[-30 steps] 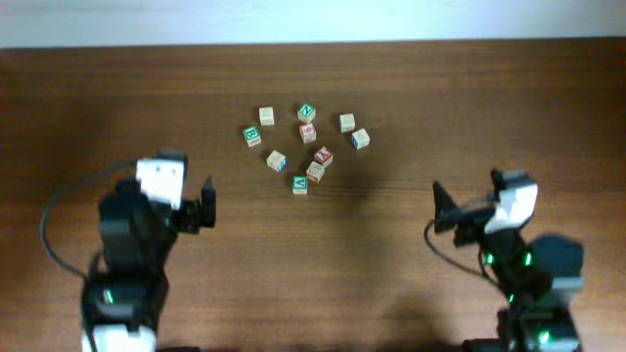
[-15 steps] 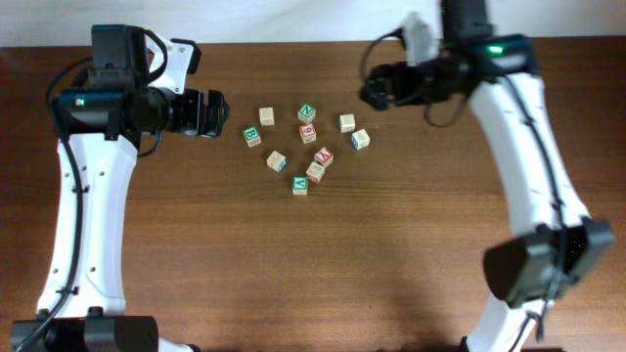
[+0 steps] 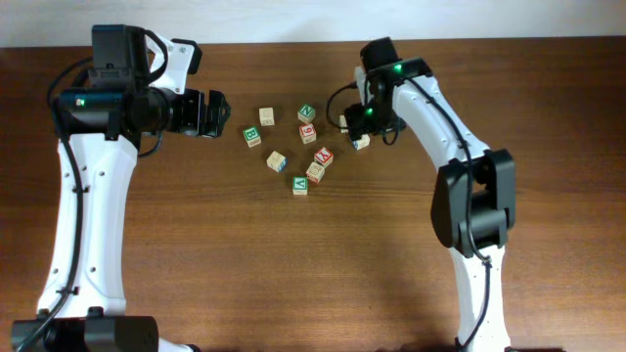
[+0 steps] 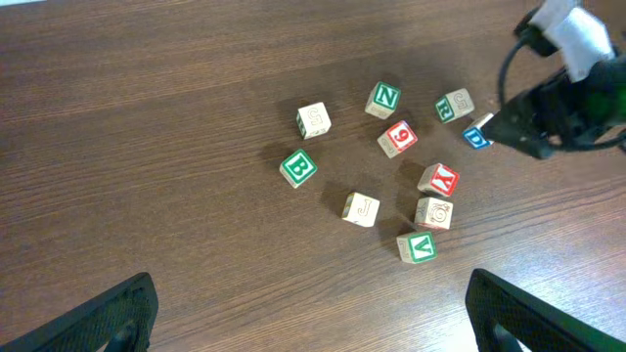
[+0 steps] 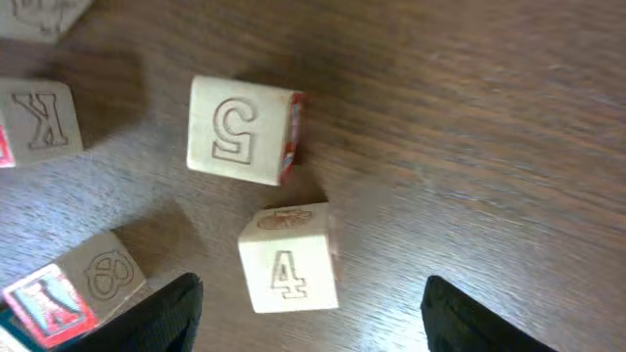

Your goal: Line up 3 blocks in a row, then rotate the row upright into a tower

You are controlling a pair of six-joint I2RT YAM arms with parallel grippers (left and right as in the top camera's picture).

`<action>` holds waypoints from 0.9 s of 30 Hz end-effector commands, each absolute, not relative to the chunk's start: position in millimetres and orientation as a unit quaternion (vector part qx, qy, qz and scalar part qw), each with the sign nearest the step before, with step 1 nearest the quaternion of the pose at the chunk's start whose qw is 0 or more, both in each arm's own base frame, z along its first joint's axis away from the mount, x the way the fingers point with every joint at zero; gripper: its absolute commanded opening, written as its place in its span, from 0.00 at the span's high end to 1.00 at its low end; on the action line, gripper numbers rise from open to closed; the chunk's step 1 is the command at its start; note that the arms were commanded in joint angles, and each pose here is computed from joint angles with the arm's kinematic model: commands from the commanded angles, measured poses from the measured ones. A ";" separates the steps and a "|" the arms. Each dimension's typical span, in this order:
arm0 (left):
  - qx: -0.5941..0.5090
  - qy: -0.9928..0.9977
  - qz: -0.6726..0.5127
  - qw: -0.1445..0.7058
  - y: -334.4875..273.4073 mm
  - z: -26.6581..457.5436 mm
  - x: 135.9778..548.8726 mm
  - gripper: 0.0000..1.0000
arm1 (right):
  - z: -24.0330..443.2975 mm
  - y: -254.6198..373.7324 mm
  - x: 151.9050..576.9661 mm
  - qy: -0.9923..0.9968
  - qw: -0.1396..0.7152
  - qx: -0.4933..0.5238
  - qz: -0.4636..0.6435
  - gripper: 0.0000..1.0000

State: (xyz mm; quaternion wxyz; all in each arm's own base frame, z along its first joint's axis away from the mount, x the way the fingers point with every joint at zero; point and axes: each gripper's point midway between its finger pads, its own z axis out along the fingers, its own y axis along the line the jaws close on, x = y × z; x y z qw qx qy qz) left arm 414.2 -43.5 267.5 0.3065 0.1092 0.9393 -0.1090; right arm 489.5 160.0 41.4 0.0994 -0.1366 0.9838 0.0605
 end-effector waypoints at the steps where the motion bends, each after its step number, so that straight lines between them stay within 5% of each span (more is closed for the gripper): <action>1: 0.108 0.937 -0.113 0.314 -43.0 273.6 417.3 0.01 | 29.2 166.6 492.3 0.981 0.100 -0.160 0.042 0.33; 10: 0.108 0.937 -0.113 0.314 -43.0 273.6 417.3 0.01 | 11.5 167.5 484.1 0.983 0.076 -0.162 0.037 0.67; 15: 0.108 0.937 -0.113 0.314 -43.0 273.6 417.3 0.01 | 38.0 162.3 460.9 0.992 0.024 -0.117 0.031 0.89; 27: 0.109 0.927 -0.094 0.346 -37.8 282.8 431.4 0.01 | 152.1 151.0 397.3 0.996 -0.010 -0.070 0.049 0.95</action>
